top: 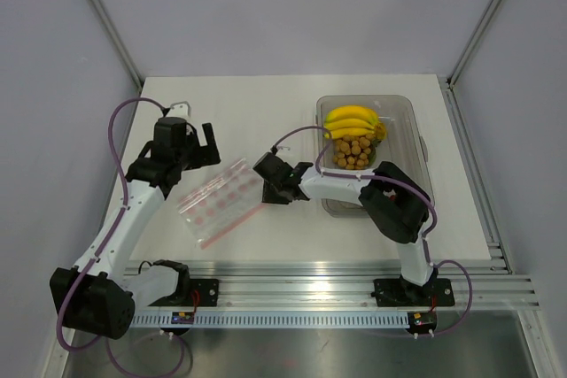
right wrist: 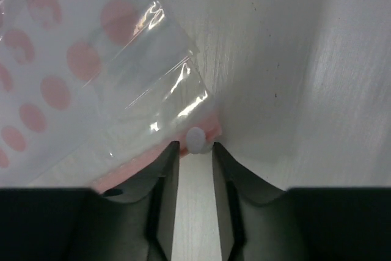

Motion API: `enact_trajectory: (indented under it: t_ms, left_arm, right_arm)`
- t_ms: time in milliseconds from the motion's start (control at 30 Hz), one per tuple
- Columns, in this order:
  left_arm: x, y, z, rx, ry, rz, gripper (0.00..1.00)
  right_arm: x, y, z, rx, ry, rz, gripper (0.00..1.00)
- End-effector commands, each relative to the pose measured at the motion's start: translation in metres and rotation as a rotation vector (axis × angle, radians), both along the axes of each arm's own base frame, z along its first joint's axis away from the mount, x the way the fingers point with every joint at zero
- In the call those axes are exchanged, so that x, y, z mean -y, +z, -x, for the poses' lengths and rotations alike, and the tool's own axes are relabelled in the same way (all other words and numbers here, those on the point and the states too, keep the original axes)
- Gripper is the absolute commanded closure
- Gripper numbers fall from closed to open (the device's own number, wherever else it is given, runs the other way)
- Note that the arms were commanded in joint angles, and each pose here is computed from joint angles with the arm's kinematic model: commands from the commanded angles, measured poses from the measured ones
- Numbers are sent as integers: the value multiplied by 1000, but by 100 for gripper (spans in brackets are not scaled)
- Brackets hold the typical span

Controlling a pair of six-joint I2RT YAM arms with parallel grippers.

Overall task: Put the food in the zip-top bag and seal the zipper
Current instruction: Pick up the zipper food storage bag at the center of the board.

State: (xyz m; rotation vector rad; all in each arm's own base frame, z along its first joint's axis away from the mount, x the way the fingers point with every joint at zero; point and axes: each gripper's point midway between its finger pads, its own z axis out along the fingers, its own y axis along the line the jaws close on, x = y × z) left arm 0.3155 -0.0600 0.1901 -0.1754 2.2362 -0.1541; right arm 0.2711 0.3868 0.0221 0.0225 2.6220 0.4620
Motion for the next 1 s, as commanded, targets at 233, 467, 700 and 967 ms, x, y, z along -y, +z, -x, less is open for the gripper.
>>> enact_trajectory:
  t_ms: [233, 467, 700, 967]
  left_arm:
    - [30, -14, 20, -37, -155, 59, 1]
    - [60, -36, 34, -118, -271, 69, 2]
    - [97, -63, 51, -207, -337, 68, 8]
    - [122, -85, 64, -239, -362, 82, 12]
  right_arm:
    - [8, 29, -47, 97, -32, -9, 100]
    - [12, 58, -53, 124, 71, -20, 100]
    - [21, 68, -58, 108, 96, -12, 100]
    - [29, 74, -64, 88, 87, -47, 100]
